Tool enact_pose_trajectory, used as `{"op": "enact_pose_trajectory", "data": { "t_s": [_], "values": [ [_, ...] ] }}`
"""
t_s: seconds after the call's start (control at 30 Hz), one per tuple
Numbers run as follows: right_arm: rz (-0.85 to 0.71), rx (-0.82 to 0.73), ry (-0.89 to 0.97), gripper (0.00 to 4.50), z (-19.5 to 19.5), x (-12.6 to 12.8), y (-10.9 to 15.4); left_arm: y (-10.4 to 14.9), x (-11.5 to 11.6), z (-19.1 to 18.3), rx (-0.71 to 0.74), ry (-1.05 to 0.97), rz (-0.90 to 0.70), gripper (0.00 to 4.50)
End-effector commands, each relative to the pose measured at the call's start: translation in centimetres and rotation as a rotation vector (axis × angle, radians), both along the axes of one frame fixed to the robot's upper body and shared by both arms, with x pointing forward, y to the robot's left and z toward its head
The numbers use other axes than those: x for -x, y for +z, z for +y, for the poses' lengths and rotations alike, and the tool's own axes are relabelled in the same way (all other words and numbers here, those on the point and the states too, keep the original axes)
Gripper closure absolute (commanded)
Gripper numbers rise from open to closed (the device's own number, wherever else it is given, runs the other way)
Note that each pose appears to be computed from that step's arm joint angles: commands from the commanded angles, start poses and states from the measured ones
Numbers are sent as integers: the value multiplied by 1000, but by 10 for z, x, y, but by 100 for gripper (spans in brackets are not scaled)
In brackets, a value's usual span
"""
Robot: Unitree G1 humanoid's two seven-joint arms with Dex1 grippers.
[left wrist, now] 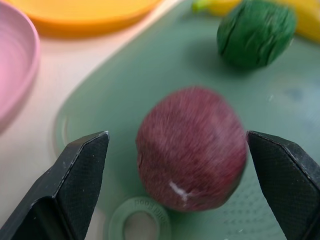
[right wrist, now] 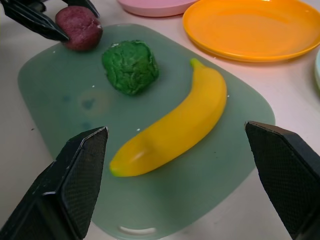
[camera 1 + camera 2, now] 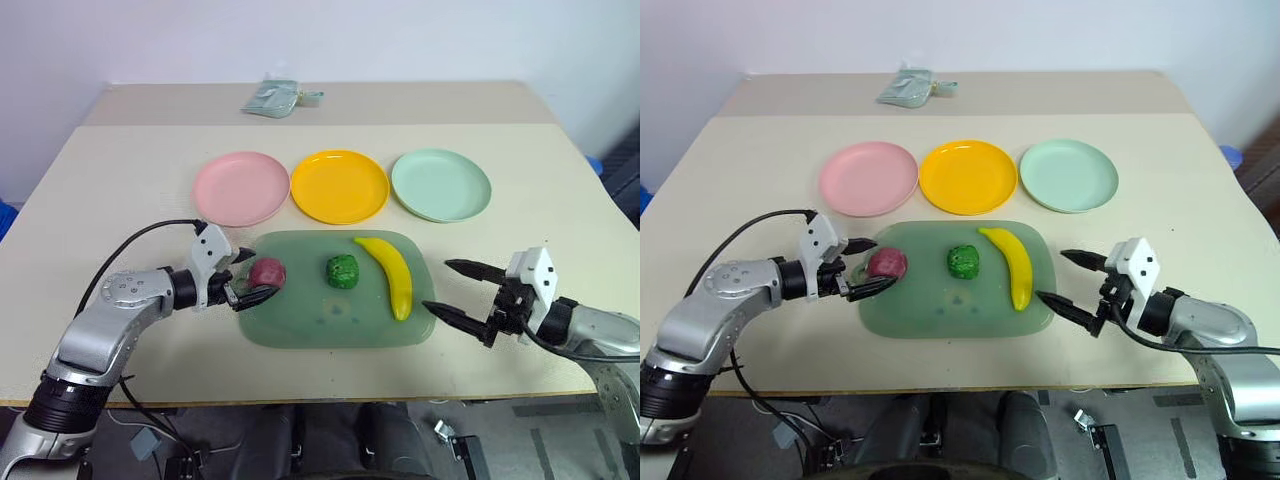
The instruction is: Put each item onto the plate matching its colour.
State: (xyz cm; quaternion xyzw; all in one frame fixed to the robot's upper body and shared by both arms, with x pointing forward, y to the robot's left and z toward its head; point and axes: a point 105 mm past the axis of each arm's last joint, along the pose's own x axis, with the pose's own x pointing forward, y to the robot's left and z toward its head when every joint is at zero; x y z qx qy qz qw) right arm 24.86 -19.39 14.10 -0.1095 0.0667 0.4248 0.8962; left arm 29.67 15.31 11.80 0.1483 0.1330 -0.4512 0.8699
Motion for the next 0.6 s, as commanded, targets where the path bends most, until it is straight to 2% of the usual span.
{"op": "enact_pose_trajectory", "data": {
  "t_s": [0.03,0.1,0.13,0.23,0.37,0.43,0.5,0.6],
  "values": [
    [-44,-14,17,0,14,2,12,7,-2,-2,8,-17,-42,137],
    [-49,-21,6,0,16,1,14,8,-2,-1,23,-9,-49,222],
    [-52,-24,3,0,17,0,16,10,-4,1,34,10,-58,235],
    [-61,-31,1,0,20,-3,21,24,-17,9,81,105,-135,235],
    [-78,-40,31,0,29,-8,28,51,-73,35,123,437,-246,235],
    [-88,-42,43,0,34,-12,30,60,-99,46,159,598,-252,235],
    [-99,-46,52,0,39,-17,31,62,-120,52,192,712,-228,235],
    [-107,-52,63,0,45,-21,32,56,-136,53,173,755,-201,235]
  ]
}}
